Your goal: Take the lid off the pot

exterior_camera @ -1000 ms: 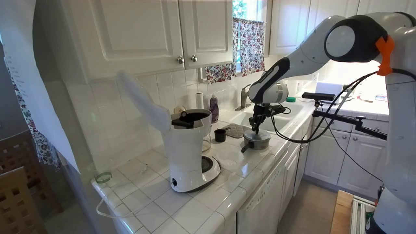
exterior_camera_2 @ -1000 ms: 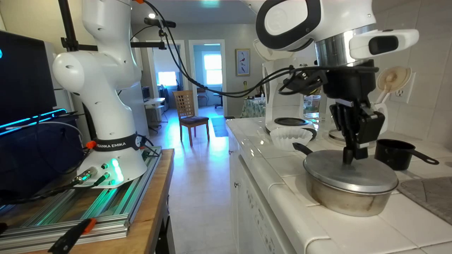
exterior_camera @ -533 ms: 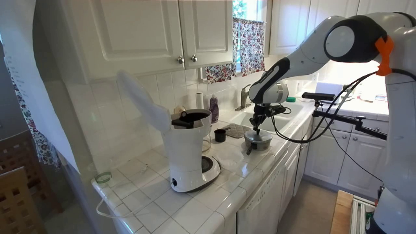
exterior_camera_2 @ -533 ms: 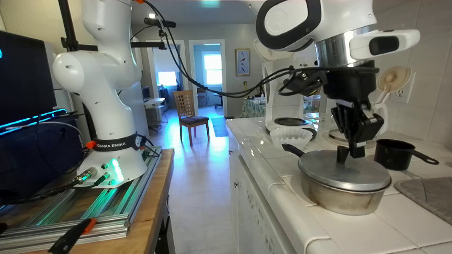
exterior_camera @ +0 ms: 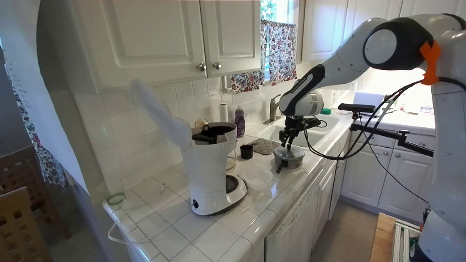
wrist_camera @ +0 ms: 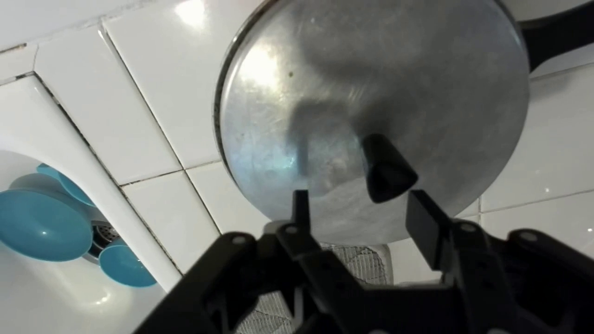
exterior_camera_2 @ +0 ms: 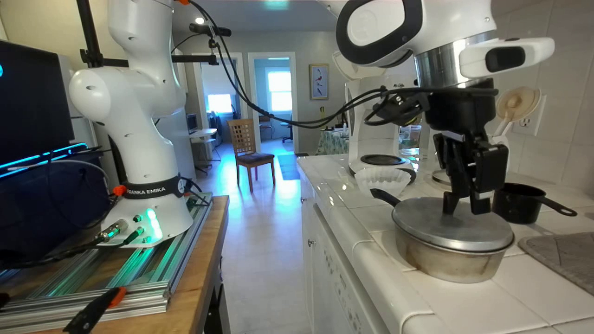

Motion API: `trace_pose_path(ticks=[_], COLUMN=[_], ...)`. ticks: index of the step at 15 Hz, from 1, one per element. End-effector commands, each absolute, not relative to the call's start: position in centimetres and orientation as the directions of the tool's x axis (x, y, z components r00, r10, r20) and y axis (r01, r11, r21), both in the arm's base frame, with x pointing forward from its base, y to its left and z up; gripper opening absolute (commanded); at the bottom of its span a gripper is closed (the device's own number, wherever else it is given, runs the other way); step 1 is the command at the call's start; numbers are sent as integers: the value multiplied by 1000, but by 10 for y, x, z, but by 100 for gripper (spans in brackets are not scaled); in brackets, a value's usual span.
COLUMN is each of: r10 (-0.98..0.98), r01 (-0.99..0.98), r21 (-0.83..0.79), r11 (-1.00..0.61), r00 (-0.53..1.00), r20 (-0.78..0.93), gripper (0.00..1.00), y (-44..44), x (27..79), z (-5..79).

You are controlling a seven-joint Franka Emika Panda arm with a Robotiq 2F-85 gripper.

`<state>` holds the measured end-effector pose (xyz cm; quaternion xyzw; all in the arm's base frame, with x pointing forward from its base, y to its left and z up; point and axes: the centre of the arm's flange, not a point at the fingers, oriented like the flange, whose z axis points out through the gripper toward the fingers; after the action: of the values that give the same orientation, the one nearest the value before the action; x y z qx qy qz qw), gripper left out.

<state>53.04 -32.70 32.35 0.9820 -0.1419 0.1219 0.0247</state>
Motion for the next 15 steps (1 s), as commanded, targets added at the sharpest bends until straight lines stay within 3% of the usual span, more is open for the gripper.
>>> trace_pose_path(ticks=[1,3,4,5,7,15], r10=[-285,-282,-282,-280,-281,-307], r01=[-292,-287,-286,-285,-285,-311], r21=[1,-3,-4,-5,-7,-6], r11=[-956,-958,-958,-959,-959,-950], r00=[935,939,940,941,942,934], r20=[212,196,192,187,181,184], gripper=[89,99,98,69,67,11], y=[-323,-320,-319,-318,-316,-315], x=[532,532,532,532,532,535], z=[326,325,325,324,324,325])
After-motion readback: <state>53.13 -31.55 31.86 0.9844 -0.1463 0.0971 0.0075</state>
